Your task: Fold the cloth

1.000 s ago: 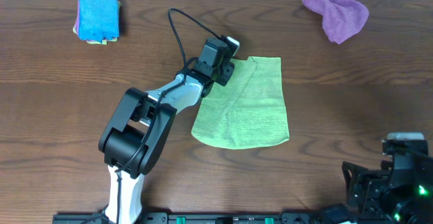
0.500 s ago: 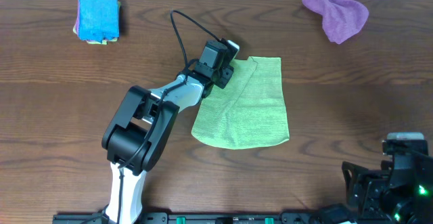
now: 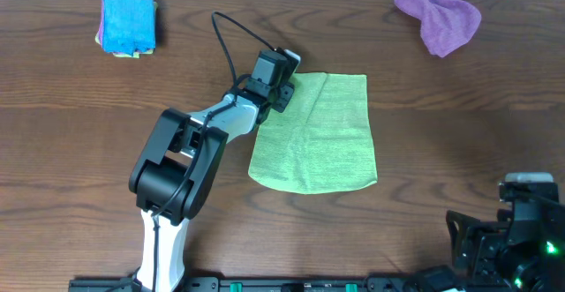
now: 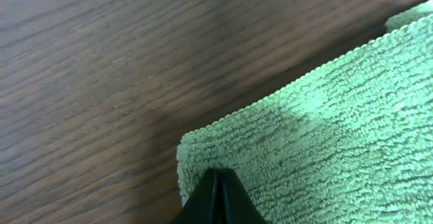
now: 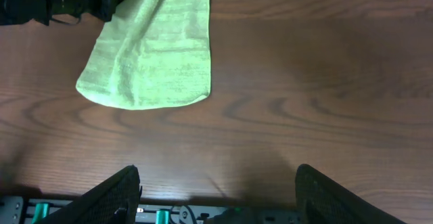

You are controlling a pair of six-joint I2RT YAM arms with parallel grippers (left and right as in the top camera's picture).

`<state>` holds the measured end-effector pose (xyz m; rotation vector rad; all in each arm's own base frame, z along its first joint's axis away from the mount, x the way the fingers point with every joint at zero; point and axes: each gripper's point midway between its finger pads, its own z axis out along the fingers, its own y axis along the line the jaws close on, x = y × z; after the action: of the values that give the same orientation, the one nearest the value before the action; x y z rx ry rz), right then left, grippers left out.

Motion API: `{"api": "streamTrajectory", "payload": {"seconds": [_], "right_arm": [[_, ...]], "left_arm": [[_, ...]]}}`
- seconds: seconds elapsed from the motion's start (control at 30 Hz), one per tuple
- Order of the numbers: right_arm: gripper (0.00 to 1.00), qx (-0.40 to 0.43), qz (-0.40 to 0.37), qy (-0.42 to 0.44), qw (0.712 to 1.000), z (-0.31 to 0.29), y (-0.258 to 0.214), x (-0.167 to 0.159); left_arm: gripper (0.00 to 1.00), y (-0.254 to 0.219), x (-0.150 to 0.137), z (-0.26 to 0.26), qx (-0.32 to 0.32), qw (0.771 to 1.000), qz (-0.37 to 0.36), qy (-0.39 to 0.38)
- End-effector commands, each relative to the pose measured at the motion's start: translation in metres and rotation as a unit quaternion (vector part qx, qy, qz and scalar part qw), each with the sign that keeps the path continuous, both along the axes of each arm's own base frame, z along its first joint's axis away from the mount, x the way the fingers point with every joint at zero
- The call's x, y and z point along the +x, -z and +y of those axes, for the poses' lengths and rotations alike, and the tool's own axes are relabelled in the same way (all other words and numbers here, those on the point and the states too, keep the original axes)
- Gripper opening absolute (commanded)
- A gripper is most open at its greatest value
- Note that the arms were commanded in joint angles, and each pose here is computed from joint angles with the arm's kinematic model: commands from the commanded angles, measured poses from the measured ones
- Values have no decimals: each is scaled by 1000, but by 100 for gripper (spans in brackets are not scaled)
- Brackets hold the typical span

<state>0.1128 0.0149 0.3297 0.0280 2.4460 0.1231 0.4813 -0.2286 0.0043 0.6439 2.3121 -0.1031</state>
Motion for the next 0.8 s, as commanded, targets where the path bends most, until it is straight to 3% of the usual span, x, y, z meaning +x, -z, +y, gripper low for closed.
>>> {"api": "streamTrajectory", "payload": {"seconds": [0.0, 0.33, 0.5, 0.67, 0.77], "right_arm": [[74, 5, 4, 2, 1000, 1, 2, 0], [75, 2, -3, 6, 1000, 0, -1, 3], [77, 5, -12, 5, 1000, 1, -3, 6], [80, -4, -20, 14, 1000, -3, -5, 9], [82, -5, -30, 18, 999, -4, -9, 12]], "left_arm": [[6, 10, 8, 25, 51, 998, -3, -32], [5, 30, 1, 85, 87, 992, 60, -74], [5, 26, 3, 87, 85, 992, 55, -77], [6, -1, 13, 83, 70, 994, 22, -79], [6, -41, 23, 80, 50, 995, -18, -83]]}}
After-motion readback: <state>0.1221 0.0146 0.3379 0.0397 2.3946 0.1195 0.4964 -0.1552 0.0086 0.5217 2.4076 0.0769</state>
